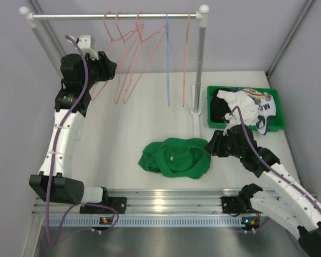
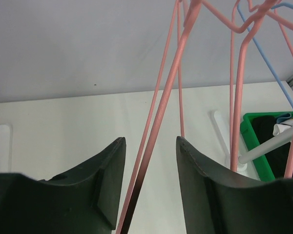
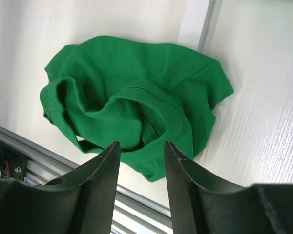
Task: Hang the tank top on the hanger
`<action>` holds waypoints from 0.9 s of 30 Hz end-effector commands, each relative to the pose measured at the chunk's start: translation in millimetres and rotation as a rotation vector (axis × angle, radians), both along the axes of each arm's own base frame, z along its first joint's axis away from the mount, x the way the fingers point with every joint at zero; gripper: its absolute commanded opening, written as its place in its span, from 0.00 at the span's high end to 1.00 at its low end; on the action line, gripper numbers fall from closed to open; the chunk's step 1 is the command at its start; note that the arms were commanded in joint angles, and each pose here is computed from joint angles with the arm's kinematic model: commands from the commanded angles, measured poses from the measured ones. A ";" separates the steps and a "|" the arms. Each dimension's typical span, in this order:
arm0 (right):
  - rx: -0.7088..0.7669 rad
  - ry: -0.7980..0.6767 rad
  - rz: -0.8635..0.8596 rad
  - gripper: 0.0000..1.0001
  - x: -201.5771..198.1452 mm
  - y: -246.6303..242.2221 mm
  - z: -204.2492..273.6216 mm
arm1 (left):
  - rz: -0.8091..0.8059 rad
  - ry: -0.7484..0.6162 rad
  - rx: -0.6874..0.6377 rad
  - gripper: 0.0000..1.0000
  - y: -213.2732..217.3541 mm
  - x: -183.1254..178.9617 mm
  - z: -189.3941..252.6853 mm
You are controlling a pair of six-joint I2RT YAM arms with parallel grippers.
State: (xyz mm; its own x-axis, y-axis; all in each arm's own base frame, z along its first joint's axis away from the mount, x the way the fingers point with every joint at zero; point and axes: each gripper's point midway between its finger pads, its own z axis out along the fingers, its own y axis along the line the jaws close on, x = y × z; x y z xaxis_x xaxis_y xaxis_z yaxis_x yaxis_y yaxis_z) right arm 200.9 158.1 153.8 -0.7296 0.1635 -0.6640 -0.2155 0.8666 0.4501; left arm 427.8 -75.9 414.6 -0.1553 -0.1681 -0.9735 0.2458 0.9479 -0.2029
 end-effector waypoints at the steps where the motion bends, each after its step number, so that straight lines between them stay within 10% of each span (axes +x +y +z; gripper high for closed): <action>1: -0.004 -0.045 0.025 0.59 4.1 5.0 20.8 | -0.020 -0.053 0.000 0.50 -2.1 -2.3 12.7; 21: 0.008 -0.048 0.055 0.64 0.9 8.9 22.8 | -0.026 -0.081 -0.024 1.00 -4.9 -5.5 30.4; 27: 0.007 -0.049 0.053 0.67 0.7 8.0 21.5 | -0.021 -0.113 -0.014 1.00 -5.6 -6.8 42.1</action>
State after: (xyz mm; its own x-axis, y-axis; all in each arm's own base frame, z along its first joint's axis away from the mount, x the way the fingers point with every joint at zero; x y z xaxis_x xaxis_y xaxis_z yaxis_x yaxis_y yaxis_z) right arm 198.7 158.4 150.9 -0.7448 0.1342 -0.6537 -0.2264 0.8707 0.4367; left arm 426.8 -79.7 413.3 -0.1629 -0.1746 -0.9711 0.2574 0.9426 -0.2126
